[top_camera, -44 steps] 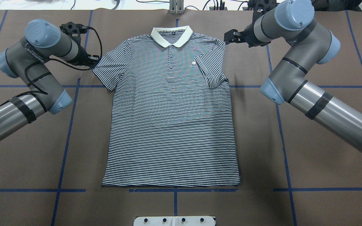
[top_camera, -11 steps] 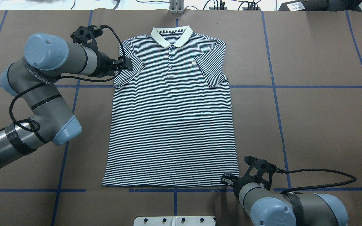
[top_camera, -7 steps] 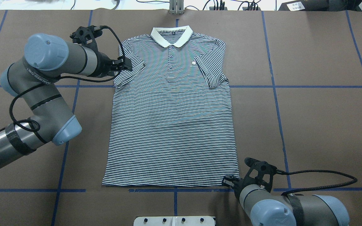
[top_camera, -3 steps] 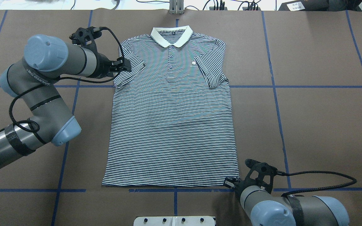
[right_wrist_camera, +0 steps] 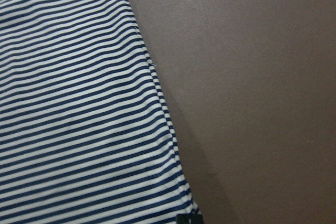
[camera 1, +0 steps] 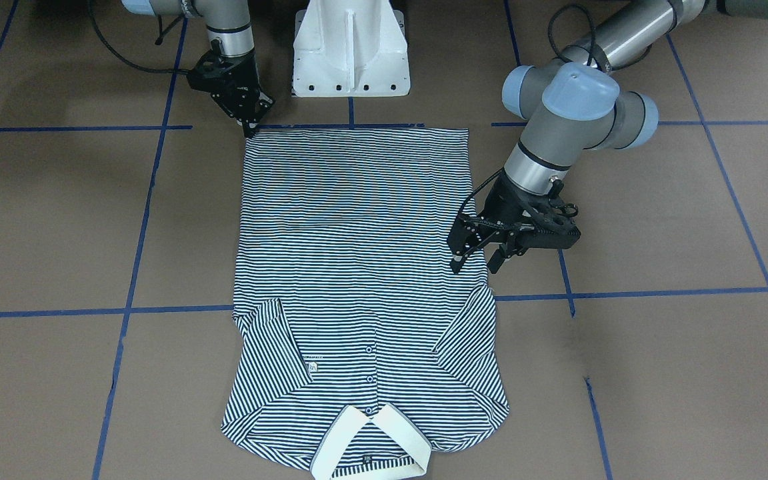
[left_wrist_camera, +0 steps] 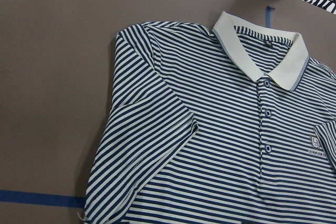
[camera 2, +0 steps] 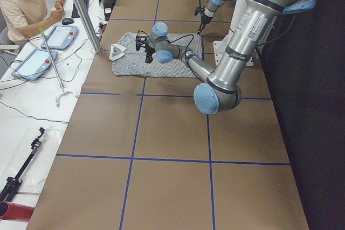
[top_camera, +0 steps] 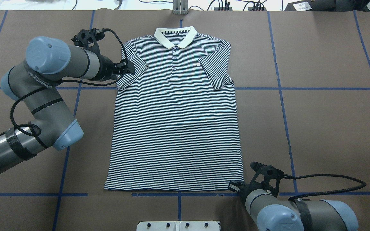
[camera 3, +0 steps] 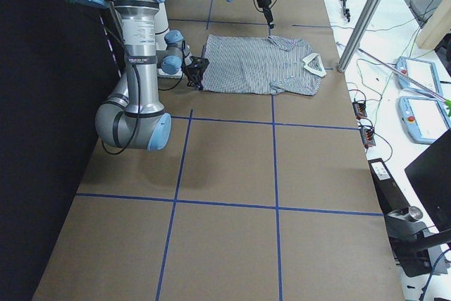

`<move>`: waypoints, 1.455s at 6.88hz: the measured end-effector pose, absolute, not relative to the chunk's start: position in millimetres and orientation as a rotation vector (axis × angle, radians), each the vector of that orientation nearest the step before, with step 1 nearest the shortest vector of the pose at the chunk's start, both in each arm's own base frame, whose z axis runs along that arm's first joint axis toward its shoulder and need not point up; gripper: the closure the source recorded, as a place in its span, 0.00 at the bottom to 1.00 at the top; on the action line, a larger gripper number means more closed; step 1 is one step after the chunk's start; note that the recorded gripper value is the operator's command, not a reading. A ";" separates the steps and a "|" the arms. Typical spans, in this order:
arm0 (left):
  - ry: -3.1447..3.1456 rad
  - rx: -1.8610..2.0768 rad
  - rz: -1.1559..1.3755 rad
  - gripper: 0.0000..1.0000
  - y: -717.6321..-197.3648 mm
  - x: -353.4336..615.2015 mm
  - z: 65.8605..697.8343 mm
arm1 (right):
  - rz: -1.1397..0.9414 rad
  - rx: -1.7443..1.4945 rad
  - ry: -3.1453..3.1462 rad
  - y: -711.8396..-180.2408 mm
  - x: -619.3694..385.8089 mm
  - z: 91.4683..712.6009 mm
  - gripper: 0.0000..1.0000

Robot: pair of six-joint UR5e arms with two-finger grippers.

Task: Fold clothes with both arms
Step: 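Move the left gripper down to the hem corner nearest it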

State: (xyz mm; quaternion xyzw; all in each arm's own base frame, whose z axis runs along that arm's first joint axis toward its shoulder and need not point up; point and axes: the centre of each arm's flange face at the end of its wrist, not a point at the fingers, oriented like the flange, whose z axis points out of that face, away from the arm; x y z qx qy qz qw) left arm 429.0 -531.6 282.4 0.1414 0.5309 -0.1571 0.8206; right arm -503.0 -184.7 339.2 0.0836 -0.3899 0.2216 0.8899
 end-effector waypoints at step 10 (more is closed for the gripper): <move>0.947 0.026 -0.355 0.26 -246.6 472.2 347.9 | 0.456 0.144 -0.862 -184.0 -489.0 315.4 1.00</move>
